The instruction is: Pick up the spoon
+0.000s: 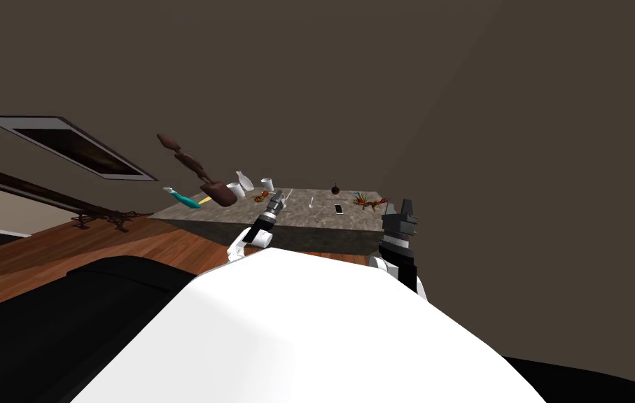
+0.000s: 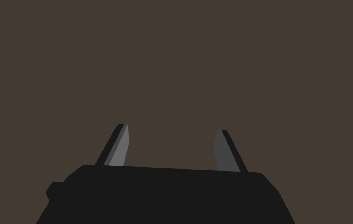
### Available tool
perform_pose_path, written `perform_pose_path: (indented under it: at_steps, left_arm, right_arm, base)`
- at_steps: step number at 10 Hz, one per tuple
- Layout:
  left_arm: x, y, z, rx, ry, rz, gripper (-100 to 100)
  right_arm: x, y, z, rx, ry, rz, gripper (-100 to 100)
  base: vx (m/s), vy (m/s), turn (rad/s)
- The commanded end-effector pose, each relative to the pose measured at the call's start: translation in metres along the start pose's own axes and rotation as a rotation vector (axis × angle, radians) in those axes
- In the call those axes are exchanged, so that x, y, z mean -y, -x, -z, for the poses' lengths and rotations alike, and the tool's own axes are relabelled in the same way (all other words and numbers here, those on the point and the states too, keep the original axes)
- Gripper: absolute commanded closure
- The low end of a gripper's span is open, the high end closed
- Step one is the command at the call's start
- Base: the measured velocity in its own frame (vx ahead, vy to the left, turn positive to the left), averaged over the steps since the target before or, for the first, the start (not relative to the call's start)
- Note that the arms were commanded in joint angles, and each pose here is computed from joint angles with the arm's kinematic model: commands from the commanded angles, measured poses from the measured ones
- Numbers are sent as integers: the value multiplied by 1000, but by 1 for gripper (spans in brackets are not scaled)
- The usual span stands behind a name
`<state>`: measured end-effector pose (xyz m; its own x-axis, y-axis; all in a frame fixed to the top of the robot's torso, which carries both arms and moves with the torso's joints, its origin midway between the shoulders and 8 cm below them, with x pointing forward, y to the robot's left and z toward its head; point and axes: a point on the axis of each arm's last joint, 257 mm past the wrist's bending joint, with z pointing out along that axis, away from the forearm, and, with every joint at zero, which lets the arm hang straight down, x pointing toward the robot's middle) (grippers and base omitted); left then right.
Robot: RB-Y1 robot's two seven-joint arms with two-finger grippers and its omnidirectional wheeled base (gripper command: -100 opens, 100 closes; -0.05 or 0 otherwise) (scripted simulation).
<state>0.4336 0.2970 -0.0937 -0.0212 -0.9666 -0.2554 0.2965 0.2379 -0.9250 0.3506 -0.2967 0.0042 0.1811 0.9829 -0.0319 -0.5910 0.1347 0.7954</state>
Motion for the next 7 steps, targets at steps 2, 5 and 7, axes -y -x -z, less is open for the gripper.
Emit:
perform_pose_path:
  at_steps: [2,5,7]
  left_arm:
    - [-23,-3,-4,-30,71,-31,-100]
    - [-55,-2,-11,-75,173,-87,-100]
    - [-72,1,-13,-94,229,-118,-100]
  right_arm:
    - [0,0,0,0,0,0,0]
    - [0,0,0,0,0,0,0]
    - [0,0,0,0,0,0,0]
  base:
    - [-29,22,-61]
    - [-28,12,-89]
    - [-27,13,-72]
